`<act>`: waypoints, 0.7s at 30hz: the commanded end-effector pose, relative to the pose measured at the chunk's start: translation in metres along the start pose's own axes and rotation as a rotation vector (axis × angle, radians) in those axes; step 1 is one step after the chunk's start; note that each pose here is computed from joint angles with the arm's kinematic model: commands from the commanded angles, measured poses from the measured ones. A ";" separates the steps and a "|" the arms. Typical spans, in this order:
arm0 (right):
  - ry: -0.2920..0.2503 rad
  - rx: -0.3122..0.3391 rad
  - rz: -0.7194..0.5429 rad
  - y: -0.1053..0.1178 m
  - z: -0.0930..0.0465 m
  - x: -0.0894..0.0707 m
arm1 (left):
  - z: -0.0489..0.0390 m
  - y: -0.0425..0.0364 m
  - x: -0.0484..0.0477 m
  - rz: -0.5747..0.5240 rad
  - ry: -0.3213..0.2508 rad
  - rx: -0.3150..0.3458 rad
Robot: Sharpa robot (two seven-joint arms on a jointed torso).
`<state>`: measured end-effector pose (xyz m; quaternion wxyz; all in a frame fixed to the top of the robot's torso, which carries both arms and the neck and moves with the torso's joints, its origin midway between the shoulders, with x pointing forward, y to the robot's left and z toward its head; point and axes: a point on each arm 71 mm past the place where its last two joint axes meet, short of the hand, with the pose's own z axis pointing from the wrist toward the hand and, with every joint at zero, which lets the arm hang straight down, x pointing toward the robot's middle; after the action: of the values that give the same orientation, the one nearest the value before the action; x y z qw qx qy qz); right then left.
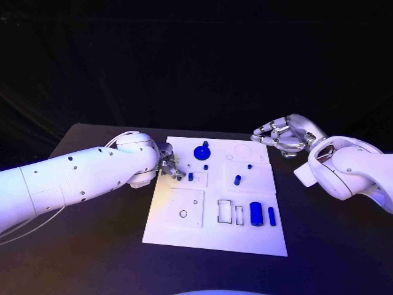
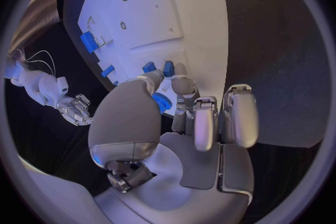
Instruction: Assemble the parts on the task board
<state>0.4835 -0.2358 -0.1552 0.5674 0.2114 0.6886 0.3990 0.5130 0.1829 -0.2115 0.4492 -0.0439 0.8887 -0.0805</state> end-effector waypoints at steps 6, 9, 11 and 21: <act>0.006 -0.009 -0.009 0.001 0.000 0.001 | 0.0009 0.0009 0.0008 -0.004 0.012 -0.003; 0.006 -0.009 -0.009 0.000 0.000 0.001 | 0.0007 0.0001 0.0004 -0.018 0.004 0.002; 0.007 -0.009 -0.009 0.001 0.000 0.001 | 0.0004 -0.0006 -0.0001 -0.038 -0.006 0.007; 0.007 -0.009 -0.010 0.000 0.001 0.001 | -0.0027 0.0010 -0.0095 -0.213 -0.125 0.049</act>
<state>0.4841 -0.2358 -0.1554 0.5678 0.2114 0.6886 0.3984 0.5144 0.1868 -0.2078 0.4703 -0.0917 0.8710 -0.1089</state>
